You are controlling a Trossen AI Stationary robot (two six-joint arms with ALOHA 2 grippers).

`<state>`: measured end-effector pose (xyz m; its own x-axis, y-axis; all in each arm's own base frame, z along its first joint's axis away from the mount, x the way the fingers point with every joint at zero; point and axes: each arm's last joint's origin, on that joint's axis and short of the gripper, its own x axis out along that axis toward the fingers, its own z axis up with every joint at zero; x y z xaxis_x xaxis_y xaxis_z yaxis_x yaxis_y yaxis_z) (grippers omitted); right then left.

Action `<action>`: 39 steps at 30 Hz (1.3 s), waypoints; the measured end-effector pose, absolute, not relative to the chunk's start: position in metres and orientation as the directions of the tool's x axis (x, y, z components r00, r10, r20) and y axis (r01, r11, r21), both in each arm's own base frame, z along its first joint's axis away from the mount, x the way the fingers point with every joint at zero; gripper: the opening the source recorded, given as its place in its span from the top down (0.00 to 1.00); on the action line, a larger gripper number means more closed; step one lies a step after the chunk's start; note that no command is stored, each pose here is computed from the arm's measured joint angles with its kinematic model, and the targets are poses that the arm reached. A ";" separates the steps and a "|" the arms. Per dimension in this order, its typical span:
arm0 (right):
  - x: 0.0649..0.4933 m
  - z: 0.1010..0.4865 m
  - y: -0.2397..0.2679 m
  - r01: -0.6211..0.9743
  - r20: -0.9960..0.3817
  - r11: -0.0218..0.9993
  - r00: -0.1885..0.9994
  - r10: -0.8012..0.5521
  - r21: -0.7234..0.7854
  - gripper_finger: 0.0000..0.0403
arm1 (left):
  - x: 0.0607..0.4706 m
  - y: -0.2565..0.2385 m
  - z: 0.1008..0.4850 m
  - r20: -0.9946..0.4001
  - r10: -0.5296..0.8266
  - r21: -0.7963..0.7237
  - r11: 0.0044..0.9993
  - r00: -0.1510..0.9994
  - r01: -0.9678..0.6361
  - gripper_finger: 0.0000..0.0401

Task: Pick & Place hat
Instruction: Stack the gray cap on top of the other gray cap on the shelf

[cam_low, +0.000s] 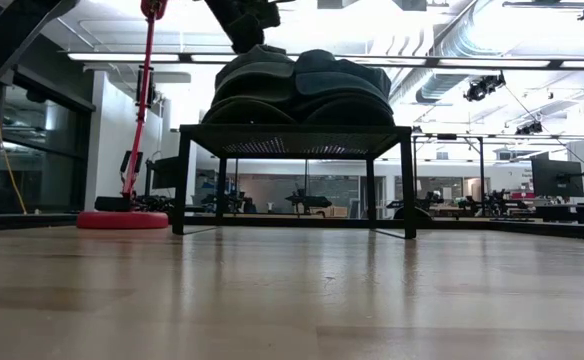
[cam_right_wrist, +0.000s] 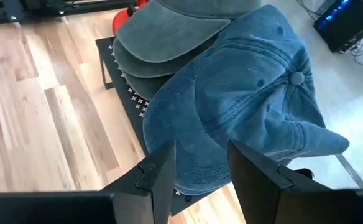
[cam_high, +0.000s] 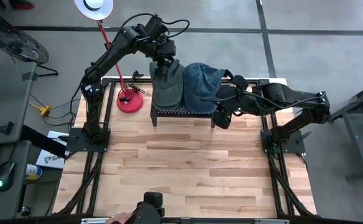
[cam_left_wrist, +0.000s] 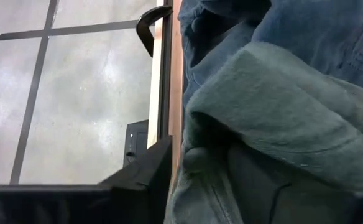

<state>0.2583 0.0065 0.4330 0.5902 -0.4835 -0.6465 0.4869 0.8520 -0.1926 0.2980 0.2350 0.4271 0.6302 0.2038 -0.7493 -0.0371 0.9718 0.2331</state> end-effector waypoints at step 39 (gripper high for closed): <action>0.256 0.432 0.010 0.338 -0.707 0.927 0.615 -0.349 -0.163 0.65 | 0.293 0.202 0.454 -0.710 0.394 0.351 0.916 0.583 -0.192 0.31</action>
<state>0.2563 0.0101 0.4317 0.6155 -0.3485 -0.7069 0.3378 0.9270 -0.1629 0.2933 0.2016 0.4536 0.5827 0.3945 -0.7105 -0.1922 0.9164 0.3512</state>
